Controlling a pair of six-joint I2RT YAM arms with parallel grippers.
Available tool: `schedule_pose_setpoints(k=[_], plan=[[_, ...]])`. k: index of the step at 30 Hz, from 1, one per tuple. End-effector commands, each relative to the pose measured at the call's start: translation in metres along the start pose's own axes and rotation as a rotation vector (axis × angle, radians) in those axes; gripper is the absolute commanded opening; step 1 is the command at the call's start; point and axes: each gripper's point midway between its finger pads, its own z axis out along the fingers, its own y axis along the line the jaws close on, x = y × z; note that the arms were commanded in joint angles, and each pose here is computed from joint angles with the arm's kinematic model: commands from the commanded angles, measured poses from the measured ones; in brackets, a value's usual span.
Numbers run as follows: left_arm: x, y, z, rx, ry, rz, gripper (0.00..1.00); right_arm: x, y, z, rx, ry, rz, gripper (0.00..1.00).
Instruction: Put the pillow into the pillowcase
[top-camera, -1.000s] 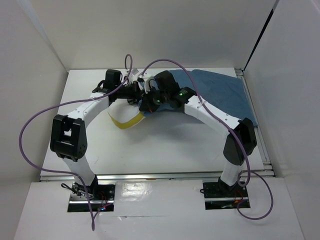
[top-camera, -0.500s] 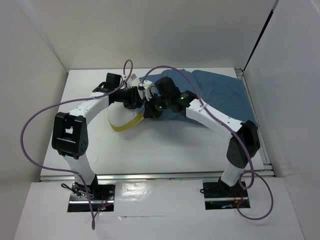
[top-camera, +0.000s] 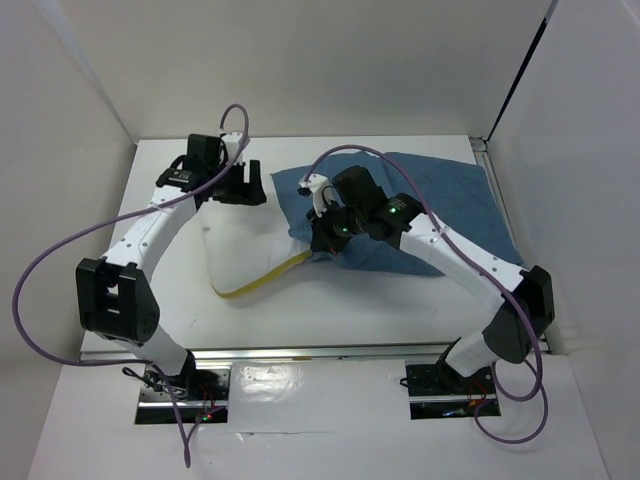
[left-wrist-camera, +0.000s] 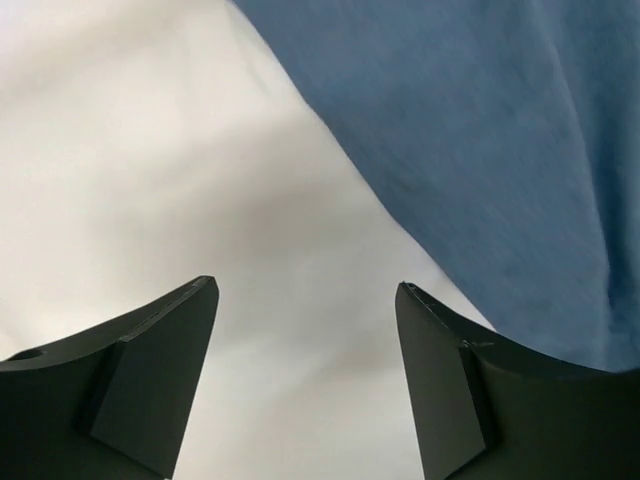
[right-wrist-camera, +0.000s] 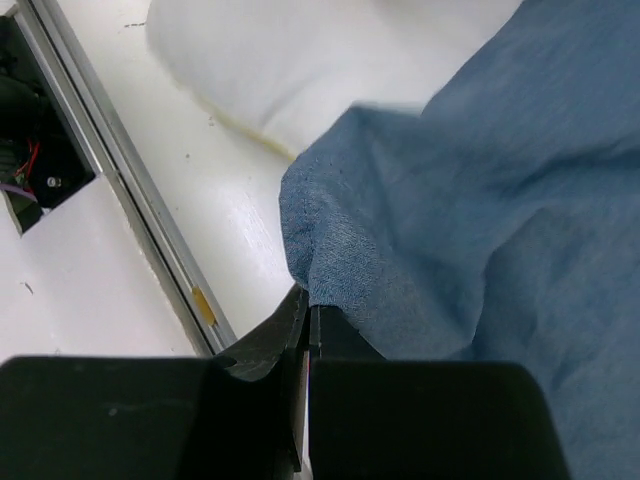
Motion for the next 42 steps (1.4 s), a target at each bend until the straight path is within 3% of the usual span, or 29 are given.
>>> schedule_pose_setpoints(k=[1,6,11,13,16,20,26,34,37,40,42], plan=[[-0.024,0.016,-0.019,-0.096,-0.054,0.076,0.85,-0.003,0.011,-0.02,-0.022,-0.032,0.007,0.0],[-0.008,0.061,-0.009,-0.237,0.034,0.063,0.87,0.005,0.003,-0.027,0.013,-0.027,0.023,0.0],[0.016,0.073,-0.008,-0.152,0.153,-0.002,0.87,-0.007,-0.003,-0.02,0.024,-0.053,0.013,0.0],[0.027,0.069,-0.013,-0.079,0.166,0.069,0.85,-0.01,-0.011,-0.015,0.041,-0.052,0.02,0.0],[0.023,0.069,-0.028,-0.117,0.114,0.158,0.85,-0.016,-0.021,-0.012,0.057,-0.061,0.03,0.0],[0.052,0.097,-0.034,-0.261,0.211,0.112,0.85,-0.031,-0.033,-0.011,0.076,-0.087,0.036,0.0],[0.078,0.09,-0.051,-0.188,0.245,0.081,0.84,-0.051,-0.04,0.001,0.062,-0.118,0.049,0.0],[0.088,0.033,-0.051,0.182,0.257,0.158,0.86,-0.056,-0.038,0.009,0.027,-0.115,0.069,0.0],[0.089,0.039,-0.049,0.167,0.262,0.262,0.9,-0.056,-0.04,0.009,0.041,-0.115,0.07,0.0],[0.09,0.038,-0.052,0.175,0.284,0.271,0.9,-0.056,-0.046,0.009,0.077,-0.114,0.083,0.0],[0.083,0.037,-0.057,0.173,0.251,0.319,0.97,-0.063,-0.048,0.007,0.087,-0.134,0.075,0.0]])
